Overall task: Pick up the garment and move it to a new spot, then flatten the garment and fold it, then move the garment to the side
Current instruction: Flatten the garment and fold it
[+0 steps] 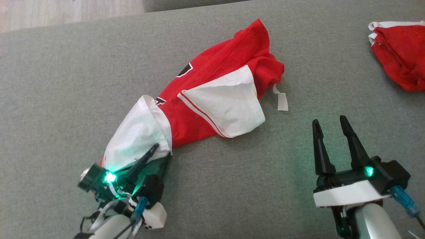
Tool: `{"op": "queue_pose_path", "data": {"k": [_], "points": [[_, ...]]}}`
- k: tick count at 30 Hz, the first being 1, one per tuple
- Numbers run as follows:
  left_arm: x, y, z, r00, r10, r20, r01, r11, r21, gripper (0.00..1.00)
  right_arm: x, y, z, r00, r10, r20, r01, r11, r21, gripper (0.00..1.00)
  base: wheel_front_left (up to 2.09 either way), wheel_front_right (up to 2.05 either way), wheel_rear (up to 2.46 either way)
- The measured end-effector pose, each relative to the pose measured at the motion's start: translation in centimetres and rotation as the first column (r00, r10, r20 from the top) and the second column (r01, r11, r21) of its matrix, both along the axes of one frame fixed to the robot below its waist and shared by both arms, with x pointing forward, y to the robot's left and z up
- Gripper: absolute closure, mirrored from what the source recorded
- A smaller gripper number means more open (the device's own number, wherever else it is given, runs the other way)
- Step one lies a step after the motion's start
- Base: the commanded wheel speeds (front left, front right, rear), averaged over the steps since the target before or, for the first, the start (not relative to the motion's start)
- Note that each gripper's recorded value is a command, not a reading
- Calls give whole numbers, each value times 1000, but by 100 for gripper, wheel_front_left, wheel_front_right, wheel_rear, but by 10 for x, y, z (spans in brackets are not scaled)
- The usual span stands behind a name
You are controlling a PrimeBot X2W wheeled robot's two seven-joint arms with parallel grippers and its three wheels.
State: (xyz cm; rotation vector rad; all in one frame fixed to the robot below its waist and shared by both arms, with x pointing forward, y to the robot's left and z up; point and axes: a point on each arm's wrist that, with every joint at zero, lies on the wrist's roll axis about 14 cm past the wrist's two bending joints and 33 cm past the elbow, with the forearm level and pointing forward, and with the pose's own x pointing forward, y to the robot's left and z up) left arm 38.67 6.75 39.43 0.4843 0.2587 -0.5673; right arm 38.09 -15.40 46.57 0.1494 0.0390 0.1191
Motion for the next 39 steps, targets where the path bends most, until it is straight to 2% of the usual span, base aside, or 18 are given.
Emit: {"op": "queue_pose_path", "data": {"k": [2,3,4,11,17,25,28,31,34,39], "points": [[3,3,-1,1000,0,11,0,1000,20,71,1,0,0,1000,-1,-1,1,1000,0,0,0,0,0],[4,4,-1,1000,0,20,0,1000,22,88,1,0,-1,1000,-1,-2,1,1000,0,0,0,0,0],[5,5,-1,1000,1,26,-1,1000,22,100,1,0,-1,1000,-1,-2,1,1000,0,0,0,0,0],[8,13,8,997,21,77,-22,1000,9,100,5,4,-2,1000,12,-2,-12,1000,3,0,0,0,0],[12,19,42,980,84,182,-69,994,-86,100,11,14,0,999,43,6,-43,999,10,0,0,0,0],[0,53,112,909,233,346,-162,962,-222,100,22,29,5,995,90,32,-90,996,-7,0,0,0,0],[-5,64,129,884,261,388,-181,956,-231,100,27,33,7,993,107,41,-106,994,-28,0,0,0,0],[-12,82,145,853,294,432,-216,951,-221,100,39,41,8,986,160,49,-156,985,-73,0,0,0,0],[-18,96,156,827,328,458,-252,943,-219,100,61,36,8,974,222,48,-211,963,-169,0,0,0,0],[-28,111,154,816,368,446,-306,929,-207,100,108,37,12,955,295,4,-287,931,-224,0,0,0,0]]}}
